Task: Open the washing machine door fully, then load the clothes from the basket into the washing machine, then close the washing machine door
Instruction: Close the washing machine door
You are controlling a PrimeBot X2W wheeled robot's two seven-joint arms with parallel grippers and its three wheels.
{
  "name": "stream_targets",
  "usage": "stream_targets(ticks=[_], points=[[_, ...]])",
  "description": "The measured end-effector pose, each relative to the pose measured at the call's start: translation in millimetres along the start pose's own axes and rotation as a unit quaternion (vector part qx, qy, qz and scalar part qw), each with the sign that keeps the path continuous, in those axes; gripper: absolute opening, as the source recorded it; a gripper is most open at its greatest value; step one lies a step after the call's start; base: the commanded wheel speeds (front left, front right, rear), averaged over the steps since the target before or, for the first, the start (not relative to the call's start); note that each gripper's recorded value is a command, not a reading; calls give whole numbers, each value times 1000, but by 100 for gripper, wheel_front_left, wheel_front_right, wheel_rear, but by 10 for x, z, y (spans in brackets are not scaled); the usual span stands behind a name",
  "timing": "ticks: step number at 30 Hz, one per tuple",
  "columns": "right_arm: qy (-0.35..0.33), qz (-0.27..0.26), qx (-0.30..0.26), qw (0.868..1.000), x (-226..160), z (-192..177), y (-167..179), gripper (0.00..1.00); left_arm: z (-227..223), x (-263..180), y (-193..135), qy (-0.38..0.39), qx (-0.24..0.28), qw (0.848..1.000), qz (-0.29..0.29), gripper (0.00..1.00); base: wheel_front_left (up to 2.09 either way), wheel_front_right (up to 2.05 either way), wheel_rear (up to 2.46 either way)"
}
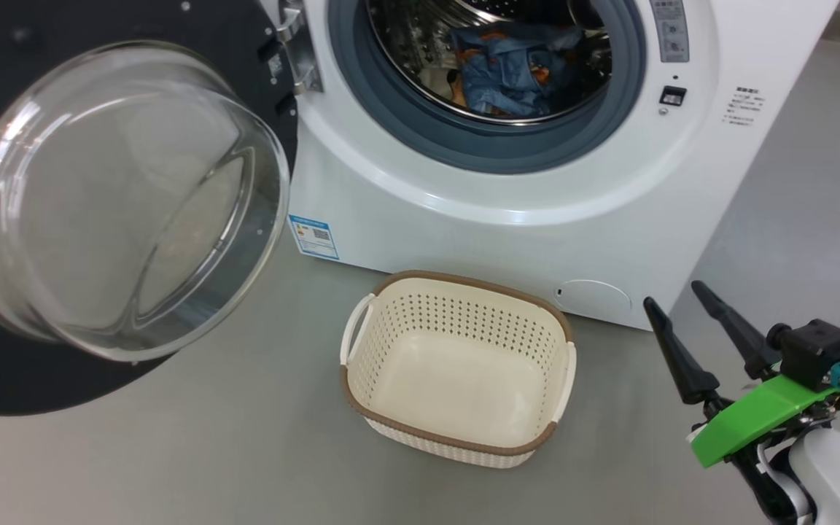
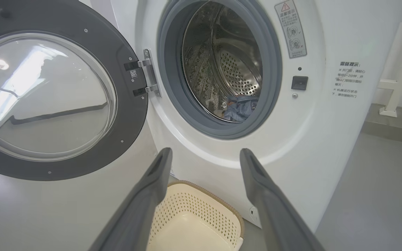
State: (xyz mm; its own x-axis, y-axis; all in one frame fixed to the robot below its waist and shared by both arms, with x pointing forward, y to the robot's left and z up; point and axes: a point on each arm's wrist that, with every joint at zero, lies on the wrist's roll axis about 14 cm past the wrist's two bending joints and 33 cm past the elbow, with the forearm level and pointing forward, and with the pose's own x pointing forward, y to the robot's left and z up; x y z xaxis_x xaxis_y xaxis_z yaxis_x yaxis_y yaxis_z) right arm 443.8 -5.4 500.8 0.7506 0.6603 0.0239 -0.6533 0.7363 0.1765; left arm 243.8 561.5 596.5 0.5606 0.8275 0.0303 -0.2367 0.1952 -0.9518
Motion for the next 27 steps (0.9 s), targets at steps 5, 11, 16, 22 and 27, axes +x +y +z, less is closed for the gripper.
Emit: stream_targets(ticks=[5, 11, 16, 22, 27], points=[[6, -16, -9, 1000, -58, -23, -184, 100, -138, 75, 141, 22, -27, 999, 34, 0, 0, 0, 0], [10, -33, -12, 999, -115, -49, -355, 100, -395, 152, 234, 59, -48, 995, 61, 0, 0, 0, 0], [10, -41, -14, 999, -121, -50, -458, 100, -540, 193, 288, 90, -42, 992, 73, 0, 0, 0, 0], [12, -50, -13, 999, -153, -74, -524, 100, -662, 205, 276, 127, -45, 988, 73, 0, 0, 0, 0], [8, -48, -16, 999, -147, -29, -505, 100, -739, 141, 280, 181, -48, 980, 75, 0, 0, 0, 0]])
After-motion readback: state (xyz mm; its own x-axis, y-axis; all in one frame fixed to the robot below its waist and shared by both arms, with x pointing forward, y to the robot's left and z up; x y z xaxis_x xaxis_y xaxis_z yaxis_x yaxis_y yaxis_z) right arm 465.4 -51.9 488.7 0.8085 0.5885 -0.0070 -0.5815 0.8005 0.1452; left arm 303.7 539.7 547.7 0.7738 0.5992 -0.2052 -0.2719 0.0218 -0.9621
